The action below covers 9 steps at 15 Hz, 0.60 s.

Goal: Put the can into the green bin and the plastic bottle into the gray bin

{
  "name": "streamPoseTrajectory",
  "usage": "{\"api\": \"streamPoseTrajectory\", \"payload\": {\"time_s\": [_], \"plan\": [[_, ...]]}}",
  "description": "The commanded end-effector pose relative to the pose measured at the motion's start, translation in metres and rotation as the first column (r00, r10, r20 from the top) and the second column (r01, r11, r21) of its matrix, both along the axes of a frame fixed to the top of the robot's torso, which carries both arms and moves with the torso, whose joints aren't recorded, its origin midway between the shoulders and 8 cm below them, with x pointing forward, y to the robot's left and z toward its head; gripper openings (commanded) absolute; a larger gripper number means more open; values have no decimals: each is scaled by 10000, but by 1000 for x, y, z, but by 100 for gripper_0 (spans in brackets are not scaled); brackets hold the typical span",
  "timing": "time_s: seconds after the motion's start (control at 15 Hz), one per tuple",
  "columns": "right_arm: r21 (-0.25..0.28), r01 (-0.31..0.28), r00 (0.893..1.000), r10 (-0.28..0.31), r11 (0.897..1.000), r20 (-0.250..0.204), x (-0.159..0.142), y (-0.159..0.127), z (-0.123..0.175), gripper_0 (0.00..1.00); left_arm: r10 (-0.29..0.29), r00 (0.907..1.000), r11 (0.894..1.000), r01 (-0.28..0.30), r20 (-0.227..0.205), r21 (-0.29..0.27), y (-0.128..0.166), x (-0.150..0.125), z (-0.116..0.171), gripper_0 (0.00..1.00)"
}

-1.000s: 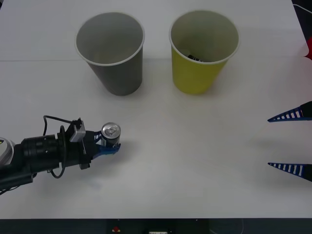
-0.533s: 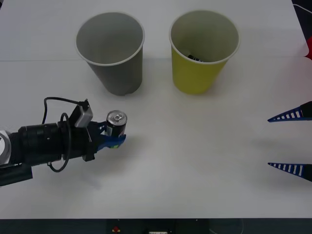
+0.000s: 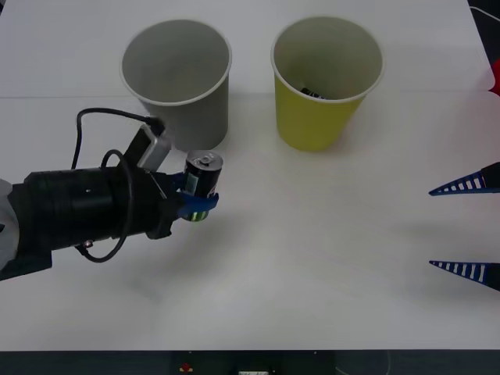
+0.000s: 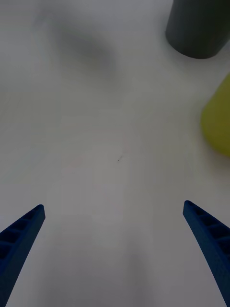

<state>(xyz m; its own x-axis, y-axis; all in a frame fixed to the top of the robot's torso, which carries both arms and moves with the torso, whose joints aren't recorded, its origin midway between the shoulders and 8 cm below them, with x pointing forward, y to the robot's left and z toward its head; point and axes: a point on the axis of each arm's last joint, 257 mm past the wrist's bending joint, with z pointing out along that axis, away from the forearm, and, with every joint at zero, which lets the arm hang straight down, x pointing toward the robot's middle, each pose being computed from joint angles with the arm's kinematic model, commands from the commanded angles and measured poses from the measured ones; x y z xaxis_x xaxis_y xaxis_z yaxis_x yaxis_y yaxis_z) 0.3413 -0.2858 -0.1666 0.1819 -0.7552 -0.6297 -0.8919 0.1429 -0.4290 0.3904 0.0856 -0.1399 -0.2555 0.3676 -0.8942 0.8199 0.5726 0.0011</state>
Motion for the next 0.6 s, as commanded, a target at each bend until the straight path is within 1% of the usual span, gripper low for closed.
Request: {"api": "streamPoseTrajectory", "payload": {"time_s": [0.07, 0.2, 0.4, 0.47, 0.6], "plan": [[0, 0, 10000, 0, 10000, 0, 0, 0, 0, 100, 75, 10000, 9980, -75, 4, 632, -16, -3, 25, 0], [0, 0, 10000, 0, 10000, 0, 0, 0, 0, 100, -275, 9988, 9965, 242, 403, 800, -31, 4, 43, 0], [0, 0, 10000, 0, 10000, 0, 0, 0, 0, 100, -703, 9954, 9935, 641, 650, 942, -53, 23, 60, 0], [0, 0, 10000, 0, 10000, 0, 0, 0, 0, 100, -810, 9939, 9936, 746, 745, 844, -63, 32, 71, 0], [0, 0, 10000, 0, 10000, 0, 0, 0, 0, 100, -822, 9933, 9959, 787, 811, 458, -79, 51, 92, 0]]}}
